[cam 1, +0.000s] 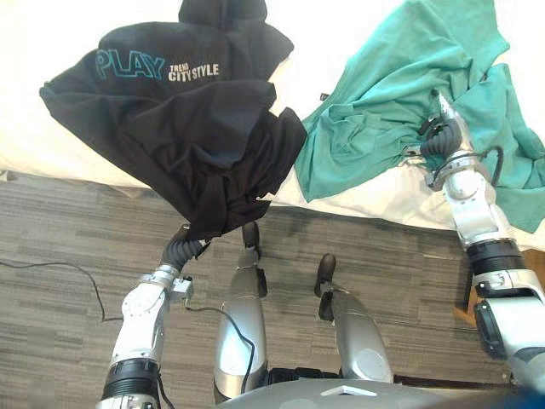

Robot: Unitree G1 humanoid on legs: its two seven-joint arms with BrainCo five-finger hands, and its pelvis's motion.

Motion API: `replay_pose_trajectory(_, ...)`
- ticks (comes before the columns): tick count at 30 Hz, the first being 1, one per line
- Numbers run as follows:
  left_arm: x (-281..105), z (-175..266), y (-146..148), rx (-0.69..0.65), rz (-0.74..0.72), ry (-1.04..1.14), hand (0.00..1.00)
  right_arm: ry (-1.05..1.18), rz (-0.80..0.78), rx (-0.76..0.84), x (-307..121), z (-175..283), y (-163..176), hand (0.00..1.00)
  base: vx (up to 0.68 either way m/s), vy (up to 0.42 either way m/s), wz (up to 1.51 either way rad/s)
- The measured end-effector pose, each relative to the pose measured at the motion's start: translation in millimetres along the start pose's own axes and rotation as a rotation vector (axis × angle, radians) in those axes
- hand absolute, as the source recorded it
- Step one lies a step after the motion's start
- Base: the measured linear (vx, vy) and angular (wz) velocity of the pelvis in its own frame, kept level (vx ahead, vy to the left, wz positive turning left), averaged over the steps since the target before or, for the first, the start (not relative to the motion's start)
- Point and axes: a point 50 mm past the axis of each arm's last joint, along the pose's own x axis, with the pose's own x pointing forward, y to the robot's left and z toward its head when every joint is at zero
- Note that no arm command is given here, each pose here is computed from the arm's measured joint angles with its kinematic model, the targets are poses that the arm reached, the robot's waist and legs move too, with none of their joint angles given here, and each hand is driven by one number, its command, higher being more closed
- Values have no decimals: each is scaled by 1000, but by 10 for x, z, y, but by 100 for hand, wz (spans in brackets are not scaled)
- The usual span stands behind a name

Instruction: Tidy the bed and pick cloth on bed and put in laundry

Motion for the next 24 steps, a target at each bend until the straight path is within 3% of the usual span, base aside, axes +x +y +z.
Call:
replay_pose_trajectory(4,27,41,-8,-22,-16,-23,100,6,33,-1,26,16,-26,0,0,0,0)
replay_pose_trajectory(5,29,49,-14,-31,-29,-29,100,10,58,2,33,18,-24,100,0,0,0)
replay_pose_trajectory(14,38,87,-43,-34,-52,-48,100,29,135,152,27,-32,-3,100,31,-22,3)
replay_pose_trajectory(24,66,2,-299,-85,-108,-36,100,89,171,444,-211,-275,446,100,32,-17,1)
